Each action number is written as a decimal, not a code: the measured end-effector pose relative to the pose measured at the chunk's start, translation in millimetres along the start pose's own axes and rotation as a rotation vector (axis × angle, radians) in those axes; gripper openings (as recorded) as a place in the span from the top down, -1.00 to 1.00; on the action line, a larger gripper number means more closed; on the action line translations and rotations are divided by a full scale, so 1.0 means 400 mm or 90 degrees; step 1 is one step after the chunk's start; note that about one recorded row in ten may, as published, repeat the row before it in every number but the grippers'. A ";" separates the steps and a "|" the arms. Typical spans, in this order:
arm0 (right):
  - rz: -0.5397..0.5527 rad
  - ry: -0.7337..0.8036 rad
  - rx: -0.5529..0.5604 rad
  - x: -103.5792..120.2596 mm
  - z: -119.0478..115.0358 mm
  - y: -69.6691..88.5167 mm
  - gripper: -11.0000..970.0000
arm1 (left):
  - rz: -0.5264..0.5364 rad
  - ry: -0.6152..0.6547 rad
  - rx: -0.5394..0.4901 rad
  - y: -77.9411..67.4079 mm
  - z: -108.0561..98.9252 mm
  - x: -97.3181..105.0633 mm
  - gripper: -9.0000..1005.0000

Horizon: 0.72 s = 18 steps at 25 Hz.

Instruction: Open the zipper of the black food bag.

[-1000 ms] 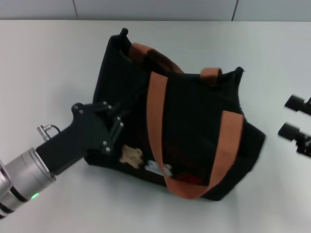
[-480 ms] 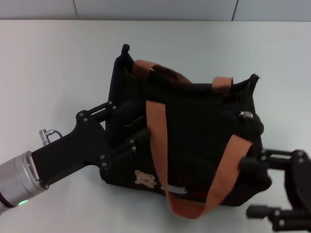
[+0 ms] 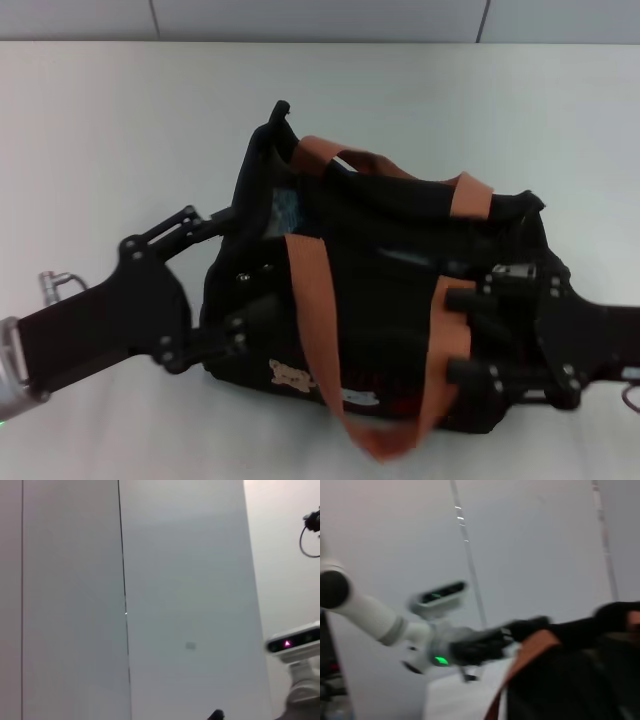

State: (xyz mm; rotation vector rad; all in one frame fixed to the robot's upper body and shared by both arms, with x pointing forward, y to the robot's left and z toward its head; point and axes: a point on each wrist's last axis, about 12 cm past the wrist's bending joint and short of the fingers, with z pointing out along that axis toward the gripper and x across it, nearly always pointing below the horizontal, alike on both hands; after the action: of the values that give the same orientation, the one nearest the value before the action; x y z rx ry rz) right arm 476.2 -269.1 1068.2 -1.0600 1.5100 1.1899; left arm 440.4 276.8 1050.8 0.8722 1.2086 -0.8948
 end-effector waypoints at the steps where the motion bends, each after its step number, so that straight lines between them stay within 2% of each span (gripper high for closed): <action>1: -0.003 -0.001 0.015 -0.001 0.001 -0.008 -0.45 | 0.002 -0.003 0.005 -0.002 -0.011 -0.006 -0.64; 4: -0.020 -0.019 0.048 -0.009 0.001 -0.022 -0.45 | 0.004 -0.010 0.017 -0.005 -0.032 -0.018 -0.65; 7: -0.037 -0.044 0.048 -0.018 -0.003 -0.018 -0.45 | 0.004 -0.013 0.025 -0.008 -0.038 -0.021 -0.66; 9: -0.052 -0.081 0.002 -0.033 -0.012 0.007 -0.45 | -0.005 -0.002 0.093 -0.025 -0.034 -0.023 -0.66; 11: -0.055 -0.088 -0.017 -0.038 -0.016 0.015 -0.45 | -0.005 -0.002 0.093 -0.025 -0.034 -0.023 -0.66; 12: -0.059 -0.095 -0.050 -0.046 -0.026 0.028 -0.45 | -0.011 0.002 0.120 -0.028 -0.023 -0.023 -0.65; 13: -0.059 -0.095 -0.050 -0.046 -0.026 0.028 -0.45 | -0.011 0.002 0.120 -0.028 -0.023 -0.023 -0.65; 14: -0.060 -0.101 -0.080 -0.051 -0.036 0.041 -0.45 | -0.012 0.001 0.127 -0.027 -0.017 -0.025 -0.65; 18: -0.063 -0.107 -0.105 -0.054 -0.044 0.054 -0.45 | -0.012 0.000 0.129 -0.023 -0.014 -0.027 -0.65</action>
State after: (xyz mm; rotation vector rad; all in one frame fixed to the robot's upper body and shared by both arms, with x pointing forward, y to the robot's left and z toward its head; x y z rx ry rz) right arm 457.6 -280.9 1095.7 -1.1006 1.2335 1.3164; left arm 428.4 279.4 1059.8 1.0245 1.1409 -1.0450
